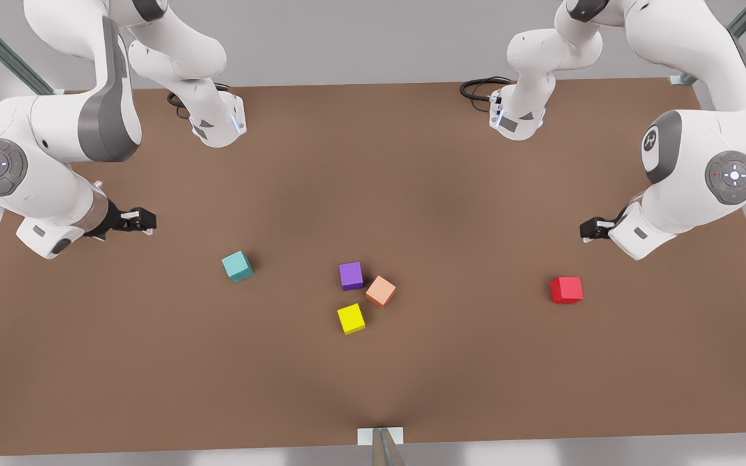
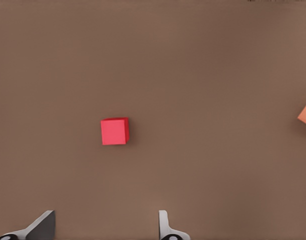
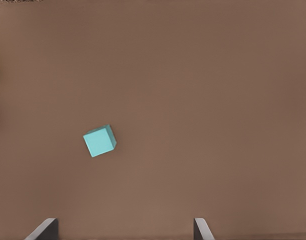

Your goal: Pick up red wooden cube and pass to hand red wooden cube and place in blue wooden cube

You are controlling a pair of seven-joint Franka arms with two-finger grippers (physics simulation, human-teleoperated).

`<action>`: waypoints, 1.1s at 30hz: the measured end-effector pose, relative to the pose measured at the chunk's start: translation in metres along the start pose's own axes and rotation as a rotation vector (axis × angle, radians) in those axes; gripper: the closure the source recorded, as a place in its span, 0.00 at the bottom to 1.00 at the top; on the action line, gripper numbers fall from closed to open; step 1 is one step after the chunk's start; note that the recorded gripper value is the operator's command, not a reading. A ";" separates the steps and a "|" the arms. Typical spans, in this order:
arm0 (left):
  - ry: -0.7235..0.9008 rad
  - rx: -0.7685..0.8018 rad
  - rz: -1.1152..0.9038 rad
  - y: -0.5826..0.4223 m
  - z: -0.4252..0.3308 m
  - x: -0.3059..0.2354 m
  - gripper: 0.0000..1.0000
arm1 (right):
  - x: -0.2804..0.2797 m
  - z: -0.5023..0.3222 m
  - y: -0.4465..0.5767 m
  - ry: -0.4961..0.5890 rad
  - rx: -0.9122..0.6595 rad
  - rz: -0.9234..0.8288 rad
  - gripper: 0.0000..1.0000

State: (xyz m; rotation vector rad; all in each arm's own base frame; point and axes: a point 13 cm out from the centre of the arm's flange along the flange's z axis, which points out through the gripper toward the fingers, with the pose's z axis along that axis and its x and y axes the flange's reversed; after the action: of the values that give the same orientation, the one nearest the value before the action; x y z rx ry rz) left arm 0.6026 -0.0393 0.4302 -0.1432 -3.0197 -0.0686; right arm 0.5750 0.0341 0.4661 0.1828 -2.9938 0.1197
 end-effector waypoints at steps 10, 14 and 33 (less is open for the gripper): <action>0.174 0.040 -0.067 0.071 0.269 -0.059 0.00 | -0.017 0.042 0.000 0.042 -0.036 0.048 0.00; 0.109 0.038 -0.049 0.071 0.298 -0.069 0.00 | -0.020 0.046 0.007 0.040 -0.044 0.049 0.00; 0.082 0.050 0.055 0.068 0.387 -0.063 0.39 | 0.011 0.045 0.008 0.048 -0.043 0.065 0.00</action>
State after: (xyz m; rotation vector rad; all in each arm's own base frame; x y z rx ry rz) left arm 0.6272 0.0419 0.0415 -0.2134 -2.9303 0.0051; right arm 0.5574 0.0370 0.4226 0.0765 -2.9520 0.0655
